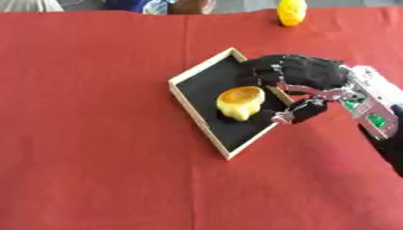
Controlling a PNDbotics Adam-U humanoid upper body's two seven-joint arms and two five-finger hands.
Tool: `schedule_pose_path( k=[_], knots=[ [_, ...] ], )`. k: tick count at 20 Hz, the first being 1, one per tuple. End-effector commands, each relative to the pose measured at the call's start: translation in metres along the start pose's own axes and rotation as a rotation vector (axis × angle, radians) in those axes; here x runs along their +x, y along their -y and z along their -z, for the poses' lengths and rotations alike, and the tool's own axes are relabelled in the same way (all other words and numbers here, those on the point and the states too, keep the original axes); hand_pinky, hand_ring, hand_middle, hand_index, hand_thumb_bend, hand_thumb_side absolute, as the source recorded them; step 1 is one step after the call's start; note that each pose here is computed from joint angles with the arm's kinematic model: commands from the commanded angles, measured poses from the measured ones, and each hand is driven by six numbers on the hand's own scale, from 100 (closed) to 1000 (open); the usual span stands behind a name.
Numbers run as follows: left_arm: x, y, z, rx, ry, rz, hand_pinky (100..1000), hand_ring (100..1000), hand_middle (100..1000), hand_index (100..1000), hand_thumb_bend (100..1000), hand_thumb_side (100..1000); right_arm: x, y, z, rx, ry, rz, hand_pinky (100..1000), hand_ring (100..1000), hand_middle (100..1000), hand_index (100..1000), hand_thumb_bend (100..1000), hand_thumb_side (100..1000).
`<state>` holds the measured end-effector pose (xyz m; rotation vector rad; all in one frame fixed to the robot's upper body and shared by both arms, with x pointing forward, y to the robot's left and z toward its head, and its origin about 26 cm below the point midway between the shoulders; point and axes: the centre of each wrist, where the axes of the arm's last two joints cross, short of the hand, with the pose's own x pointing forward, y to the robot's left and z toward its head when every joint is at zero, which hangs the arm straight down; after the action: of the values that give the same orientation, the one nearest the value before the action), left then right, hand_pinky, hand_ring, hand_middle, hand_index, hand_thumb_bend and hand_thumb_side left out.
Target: Pick up objects on the table and place them in the box.
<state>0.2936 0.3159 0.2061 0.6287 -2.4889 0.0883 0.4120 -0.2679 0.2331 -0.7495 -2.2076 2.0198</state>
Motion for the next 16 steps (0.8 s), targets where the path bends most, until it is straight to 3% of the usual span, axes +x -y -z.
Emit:
schedule_pose_path(
  k=[1,5,10,13,16],
  knots=[
    [0.005,-0.003,0.005,-0.003,0.025,0.003,884,847,668,789,100,681,-0.004,0.027,-0.007,-0.074,-0.016,-0.026,902,1000,884,956,213,100],
    [0.005,-0.002,0.005,-0.003,0.024,0.002,884,847,668,790,100,680,-0.002,0.041,-0.004,-0.160,-0.023,0.056,905,1000,883,960,109,100],
    [0.005,-0.003,0.005,0.000,0.022,0.003,884,847,668,790,100,680,-0.004,0.069,-0.003,-0.282,-0.074,0.167,903,1000,878,962,100,100],
    [0.005,-0.002,0.005,0.000,0.021,0.002,884,847,668,790,100,680,-0.017,0.086,-0.003,-0.306,-0.170,0.173,898,1000,879,954,100,100],
    [0.005,-0.002,0.005,-0.003,0.020,0.001,884,847,668,790,100,680,-0.037,0.093,0.000,-0.253,-0.276,0.112,893,997,881,948,122,100]
  ],
)
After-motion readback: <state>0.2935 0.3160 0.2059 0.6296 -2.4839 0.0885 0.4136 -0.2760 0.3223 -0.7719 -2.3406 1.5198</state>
